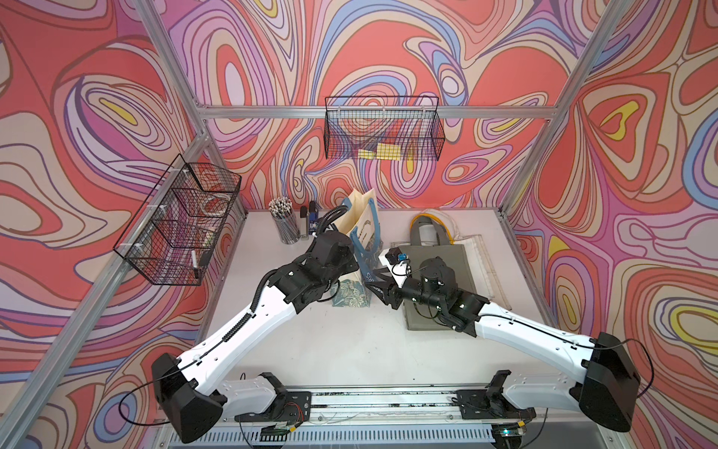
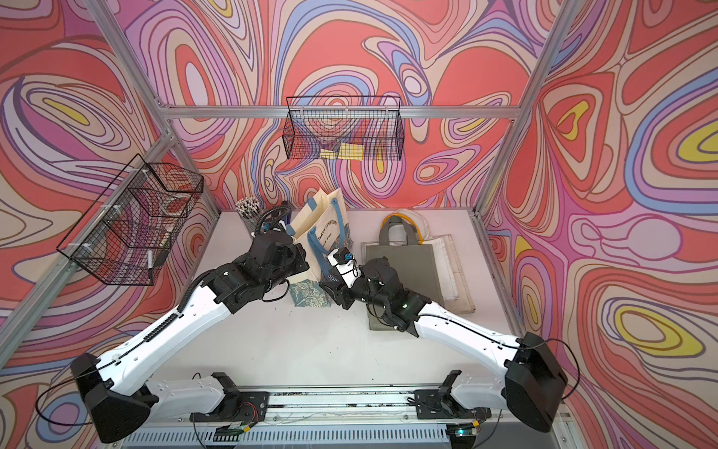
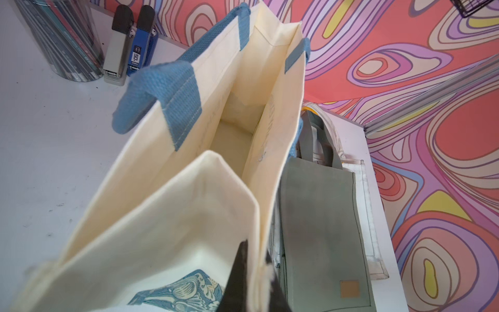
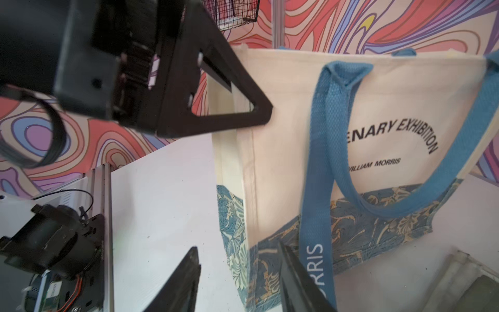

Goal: Put away the canvas bag
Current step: Pick up the canvas bag from the center of the board.

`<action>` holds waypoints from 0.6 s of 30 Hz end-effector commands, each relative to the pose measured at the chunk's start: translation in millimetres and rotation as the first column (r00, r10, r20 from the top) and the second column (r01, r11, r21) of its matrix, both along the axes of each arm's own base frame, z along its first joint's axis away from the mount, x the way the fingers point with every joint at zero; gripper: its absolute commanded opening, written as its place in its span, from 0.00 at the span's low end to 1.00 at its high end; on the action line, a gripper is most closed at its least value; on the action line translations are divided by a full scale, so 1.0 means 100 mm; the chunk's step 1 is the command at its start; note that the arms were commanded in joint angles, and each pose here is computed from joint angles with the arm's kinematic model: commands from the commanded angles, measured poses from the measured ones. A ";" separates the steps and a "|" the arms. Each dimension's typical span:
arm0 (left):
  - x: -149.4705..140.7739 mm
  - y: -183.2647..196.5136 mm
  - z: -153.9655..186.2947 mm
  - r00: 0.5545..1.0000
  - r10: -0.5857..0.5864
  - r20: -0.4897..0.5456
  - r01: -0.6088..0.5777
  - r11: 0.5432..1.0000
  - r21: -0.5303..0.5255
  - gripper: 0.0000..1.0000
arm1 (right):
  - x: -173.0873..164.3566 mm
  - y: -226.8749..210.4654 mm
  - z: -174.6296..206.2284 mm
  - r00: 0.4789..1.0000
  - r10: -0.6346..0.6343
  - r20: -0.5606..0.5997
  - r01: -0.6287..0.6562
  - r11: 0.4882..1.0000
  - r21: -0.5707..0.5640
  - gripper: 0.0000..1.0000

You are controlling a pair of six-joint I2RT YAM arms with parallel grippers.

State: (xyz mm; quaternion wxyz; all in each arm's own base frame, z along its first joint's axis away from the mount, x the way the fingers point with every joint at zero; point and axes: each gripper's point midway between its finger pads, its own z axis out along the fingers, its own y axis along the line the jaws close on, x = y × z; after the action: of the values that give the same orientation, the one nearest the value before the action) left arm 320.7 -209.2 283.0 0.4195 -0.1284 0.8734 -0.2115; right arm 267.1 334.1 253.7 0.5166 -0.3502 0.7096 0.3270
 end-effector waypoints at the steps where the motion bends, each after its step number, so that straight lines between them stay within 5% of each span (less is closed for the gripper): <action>1: 0.01 -0.10 0.09 1.000 0.017 0.001 -0.017 0.999 -0.050 0.00 | 0.15 -0.01 -0.08 0.996 -0.068 0.055 0.066 0.997 0.027 0.50; 6: 0.01 -0.20 0.11 1.000 0.005 -0.002 -0.006 0.998 -0.057 0.00 | 0.23 0.18 -0.21 0.999 -0.030 0.030 0.030 0.999 0.022 0.48; 14: 0.02 -0.25 0.31 0.999 -0.020 0.037 0.022 0.998 -0.058 0.00 | 0.58 0.10 -0.44 0.975 -0.220 -0.006 0.220 0.975 -0.001 0.30; 18: 0.01 -0.31 0.31 0.999 -0.043 0.030 0.045 0.996 -0.074 0.00 | 0.65 0.11 -0.47 0.968 -0.249 -0.018 0.249 0.969 -0.004 0.08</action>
State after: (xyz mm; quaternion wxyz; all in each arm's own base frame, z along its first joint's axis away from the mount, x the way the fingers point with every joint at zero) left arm 323.6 -232.2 295.1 0.4166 -0.1247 0.8709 -0.2288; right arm 316.9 349.0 203.0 0.5317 -0.2862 0.7465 0.2796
